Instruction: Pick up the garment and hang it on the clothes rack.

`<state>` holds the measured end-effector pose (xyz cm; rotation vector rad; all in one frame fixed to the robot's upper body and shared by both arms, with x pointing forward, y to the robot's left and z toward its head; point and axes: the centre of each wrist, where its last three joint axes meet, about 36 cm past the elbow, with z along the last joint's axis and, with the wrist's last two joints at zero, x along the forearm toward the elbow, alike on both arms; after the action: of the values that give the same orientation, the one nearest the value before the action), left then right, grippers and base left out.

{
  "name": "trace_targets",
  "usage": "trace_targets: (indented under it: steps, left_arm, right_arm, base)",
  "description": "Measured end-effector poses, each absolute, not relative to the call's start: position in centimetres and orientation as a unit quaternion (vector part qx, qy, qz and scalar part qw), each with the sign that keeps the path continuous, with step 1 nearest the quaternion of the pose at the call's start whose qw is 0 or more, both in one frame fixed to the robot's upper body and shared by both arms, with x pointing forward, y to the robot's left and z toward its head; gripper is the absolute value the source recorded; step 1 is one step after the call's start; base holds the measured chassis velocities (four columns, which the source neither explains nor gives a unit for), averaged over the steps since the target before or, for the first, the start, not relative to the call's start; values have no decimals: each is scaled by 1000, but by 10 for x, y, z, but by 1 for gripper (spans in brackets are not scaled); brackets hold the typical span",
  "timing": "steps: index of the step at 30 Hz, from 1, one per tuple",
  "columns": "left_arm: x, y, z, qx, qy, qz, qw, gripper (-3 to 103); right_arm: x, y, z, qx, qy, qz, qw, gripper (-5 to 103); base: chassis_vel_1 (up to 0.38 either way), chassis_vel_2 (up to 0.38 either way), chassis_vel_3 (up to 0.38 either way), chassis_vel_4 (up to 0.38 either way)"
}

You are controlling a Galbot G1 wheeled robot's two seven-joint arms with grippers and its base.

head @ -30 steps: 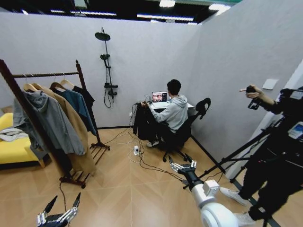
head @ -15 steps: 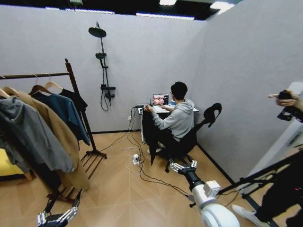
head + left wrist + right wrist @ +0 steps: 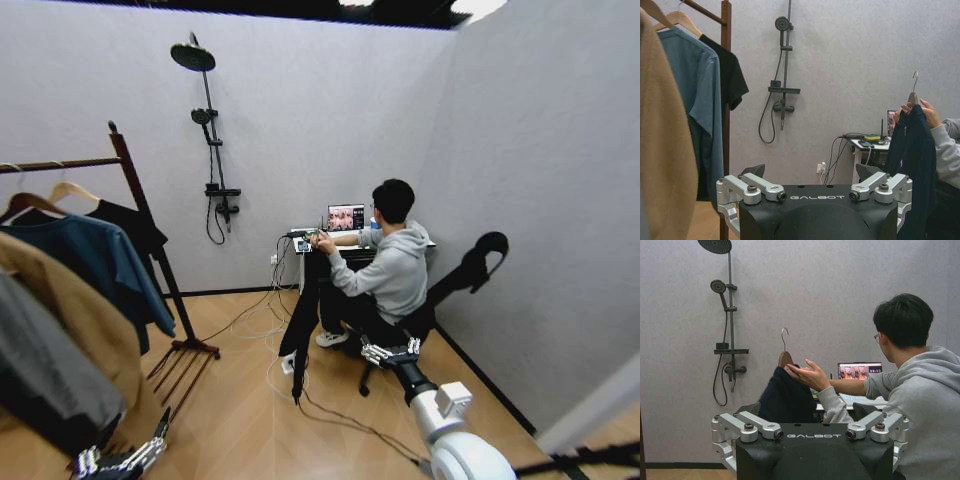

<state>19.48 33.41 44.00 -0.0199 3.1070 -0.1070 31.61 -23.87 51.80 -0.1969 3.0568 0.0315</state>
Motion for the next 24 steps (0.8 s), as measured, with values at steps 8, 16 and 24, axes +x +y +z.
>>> trace_targets:
  steps: [8,16,24]
  left_arm:
    - [195,334,440,-7,999,-34,16,100]
    - [195,334,440,-7,999,-34,16,100]
    - [195,334,440,-7,999,-34,16,100]
  right_arm:
    - [325,-240,516,-60,997,4,40,100]
    - [352,-246,538,-71,995,17,69,100]
    - [431,-259,588,-108,987,29,113,100]
  base:
    - [-357,351,356,-357]
    - [-231,224,166,-183]
    - [27,-27,-36,29]
